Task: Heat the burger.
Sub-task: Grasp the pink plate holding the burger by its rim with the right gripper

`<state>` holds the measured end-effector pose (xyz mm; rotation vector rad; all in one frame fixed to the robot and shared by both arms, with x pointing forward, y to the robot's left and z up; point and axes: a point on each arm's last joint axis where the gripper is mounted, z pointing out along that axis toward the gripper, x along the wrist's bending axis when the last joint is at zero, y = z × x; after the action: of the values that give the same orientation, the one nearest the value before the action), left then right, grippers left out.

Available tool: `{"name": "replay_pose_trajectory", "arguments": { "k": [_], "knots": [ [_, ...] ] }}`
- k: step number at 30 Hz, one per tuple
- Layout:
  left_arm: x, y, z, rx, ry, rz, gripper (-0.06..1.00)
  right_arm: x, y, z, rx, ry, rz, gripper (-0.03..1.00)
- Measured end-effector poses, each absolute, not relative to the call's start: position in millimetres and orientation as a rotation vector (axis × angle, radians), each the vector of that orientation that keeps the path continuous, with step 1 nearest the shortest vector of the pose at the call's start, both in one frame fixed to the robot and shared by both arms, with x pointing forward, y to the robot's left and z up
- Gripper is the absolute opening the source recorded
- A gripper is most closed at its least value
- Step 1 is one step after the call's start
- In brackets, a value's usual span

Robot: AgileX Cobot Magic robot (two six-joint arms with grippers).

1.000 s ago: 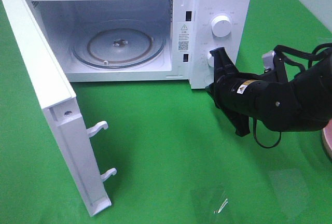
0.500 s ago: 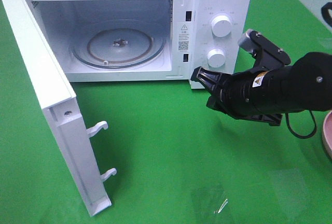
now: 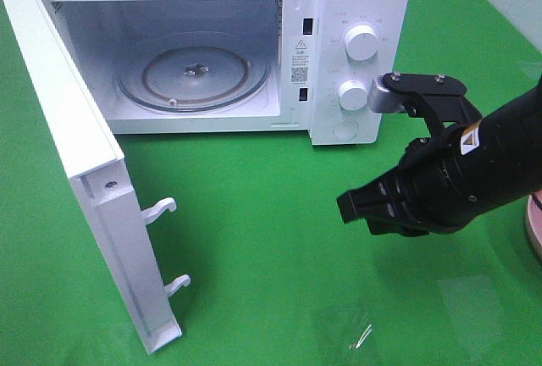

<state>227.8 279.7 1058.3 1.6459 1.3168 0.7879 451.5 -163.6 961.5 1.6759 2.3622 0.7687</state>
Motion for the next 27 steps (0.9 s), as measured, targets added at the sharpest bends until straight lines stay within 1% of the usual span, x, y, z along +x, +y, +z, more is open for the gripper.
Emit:
{"name": "replay_pose_trajectory", "arguments": {
  "k": [1, 4, 6, 8, 10, 11, 12, 17, 18, 19, 20, 21, 22, 23, 24, 25, 26, 27],
  "knots": [
    [228, 280, 1058, 1.646, 1.317, 0.788, 0.98, 447, -167, 963, 1.606, 2.427, 0.710, 0.06],
    [228, 280, 1058, 1.646, 1.317, 0.788, 0.98, 445, -170, 964, 1.591, 2.449, 0.680, 0.06],
    [228, 280, 1058, 1.646, 1.317, 0.788, 0.98, 442, -185, 970, 1.556, 2.485, 0.581, 0.09],
    [228, 280, 1058, 1.646, 1.317, 0.788, 0.98, 442, -185, 970, 1.556, 2.485, 0.581, 0.09],
    [228, 280, 1058, 1.646, 1.317, 0.788, 0.98, 440, -204, 976, 1.550, 2.480, 0.486, 0.10],
    [228, 280, 1058, 1.646, 1.317, 0.788, 0.98, 440, -204, 976, 1.550, 2.480, 0.486, 0.10],
    [228, 280, 1058, 1.646, 1.317, 0.788, 0.98, 440, -212, 979, 1.545, 2.474, 0.439, 0.11],
    [228, 280, 1058, 1.646, 1.317, 0.788, 0.98, 440, -223, 985, 1.538, 2.465, 0.373, 0.13],
    [228, 280, 1058, 1.646, 1.317, 0.788, 0.98, 440, -229, 989, 1.534, 2.459, 0.330, 0.16],
    [228, 280, 1058, 1.646, 1.317, 0.788, 0.98, 441, -233, 993, 1.528, 2.460, 0.284, 0.21],
    [228, 280, 1058, 1.646, 1.317, 0.788, 0.98, 441, -233, 993, 1.528, 2.460, 0.284, 0.21],
    [228, 280, 1058, 1.646, 1.317, 0.788, 0.98, 441, -236, 997, 1.518, 2.462, 0.250, 0.28],
    [228, 280, 1058, 1.646, 1.317, 0.788, 0.98, 441, -236, 997, 1.518, 2.462, 0.250, 0.28],
    [228, 280, 1058, 1.646, 1.317, 0.788, 0.98, 441, -237, 1000, 1.504, 2.474, 0.220, 0.37],
    [228, 280, 1058, 1.646, 1.317, 0.788, 0.98, 441, -237, 1000, 1.504, 2.474, 0.220, 0.37],
    [228, 280, 1058, 1.646, 1.317, 0.788, 0.98, 442, -238, 1004, 1.485, 2.481, 0.200, 0.49],
    [228, 280, 1058, 1.646, 1.317, 0.788, 0.98, 442, -238, 1004, 1.485, 2.481, 0.200, 0.49],
    [228, 280, 1058, 1.646, 1.317, 0.788, 0.98, 443, -238, 1005, 1.478, 2.479, 0.194, 0.56]
  ]
}}
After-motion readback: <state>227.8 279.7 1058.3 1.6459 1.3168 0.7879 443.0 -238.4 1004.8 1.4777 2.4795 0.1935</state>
